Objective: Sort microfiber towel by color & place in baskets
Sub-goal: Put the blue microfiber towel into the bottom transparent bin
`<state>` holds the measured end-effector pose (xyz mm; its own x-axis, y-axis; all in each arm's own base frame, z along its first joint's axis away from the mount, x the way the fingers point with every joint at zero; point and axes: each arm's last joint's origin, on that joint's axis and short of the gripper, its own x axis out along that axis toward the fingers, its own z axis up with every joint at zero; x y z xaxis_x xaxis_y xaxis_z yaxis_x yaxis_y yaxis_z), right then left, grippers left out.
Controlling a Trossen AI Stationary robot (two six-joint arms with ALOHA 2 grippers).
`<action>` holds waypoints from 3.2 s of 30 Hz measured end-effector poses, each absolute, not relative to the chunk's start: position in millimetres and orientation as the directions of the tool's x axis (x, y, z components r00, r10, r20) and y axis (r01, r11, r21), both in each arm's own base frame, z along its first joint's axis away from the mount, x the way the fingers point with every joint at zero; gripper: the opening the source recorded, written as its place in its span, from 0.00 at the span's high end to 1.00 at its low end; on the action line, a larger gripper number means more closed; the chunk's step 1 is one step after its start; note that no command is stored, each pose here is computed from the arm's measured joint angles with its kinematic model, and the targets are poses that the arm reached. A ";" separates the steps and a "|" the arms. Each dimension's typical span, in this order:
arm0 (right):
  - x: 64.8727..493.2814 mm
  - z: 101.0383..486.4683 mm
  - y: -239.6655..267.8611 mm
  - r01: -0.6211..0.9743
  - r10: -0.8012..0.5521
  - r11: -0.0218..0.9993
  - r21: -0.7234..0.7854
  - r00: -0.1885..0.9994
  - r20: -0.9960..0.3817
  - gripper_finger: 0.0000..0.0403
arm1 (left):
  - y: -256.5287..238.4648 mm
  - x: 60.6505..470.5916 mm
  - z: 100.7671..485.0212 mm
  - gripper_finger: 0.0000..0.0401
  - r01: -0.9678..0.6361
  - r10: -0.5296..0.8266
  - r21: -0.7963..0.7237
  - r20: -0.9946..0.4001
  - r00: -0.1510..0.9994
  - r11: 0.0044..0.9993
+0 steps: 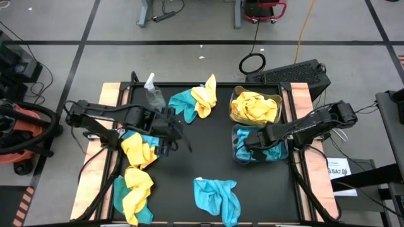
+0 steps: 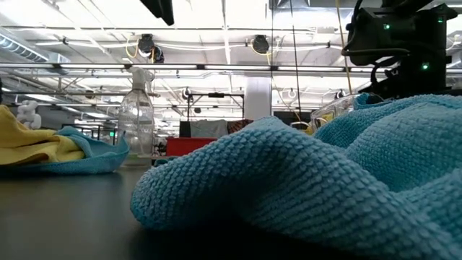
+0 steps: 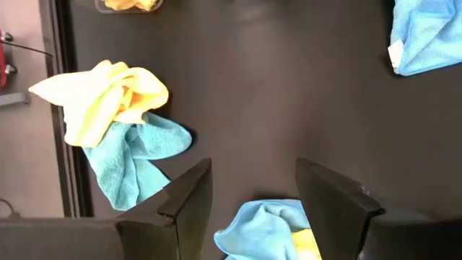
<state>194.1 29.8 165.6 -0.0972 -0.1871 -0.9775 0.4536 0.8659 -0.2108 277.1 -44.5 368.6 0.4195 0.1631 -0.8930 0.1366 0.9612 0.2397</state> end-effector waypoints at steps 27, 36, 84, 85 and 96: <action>163.8 293.2 23.6 0.518 -0.139 0.851 0.085 0.378 -0.915 0.48 | -67.1 264.8 367.3 0.49 0.193 0.154 0.250 -0.899 0.410 0.949; 174.7 311.2 26.7 0.360 -0.102 0.923 0.139 0.575 -0.812 0.48 | -71.4 272.1 334.8 0.49 0.215 0.093 0.186 -0.920 0.380 0.959; 235.5 274.4 145.2 -0.130 0.242 0.969 0.210 0.666 -0.706 0.48 | -148.7 406.8 137.7 0.34 0.721 -0.475 0.208 -0.628 0.617 0.661; 237.4 272.7 148.4 -0.135 0.249 0.967 0.214 0.669 -0.701 0.48 | -147.0 408.5 136.1 0.31 0.715 -0.468 0.211 -0.629 0.621 0.666; 254.5 243.4 170.4 -0.155 0.253 0.967 0.201 0.638 -0.727 0.48 | -135.1 412.9 117.0 0.44 0.710 -0.437 0.174 -0.682 0.587 0.682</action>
<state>254.5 170.4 243.4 0.6383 0.2530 -0.7270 -0.1548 0.9673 0.2008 412.9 -135.1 117.0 0.5867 -0.4372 -0.6816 0.7103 0.6822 0.1737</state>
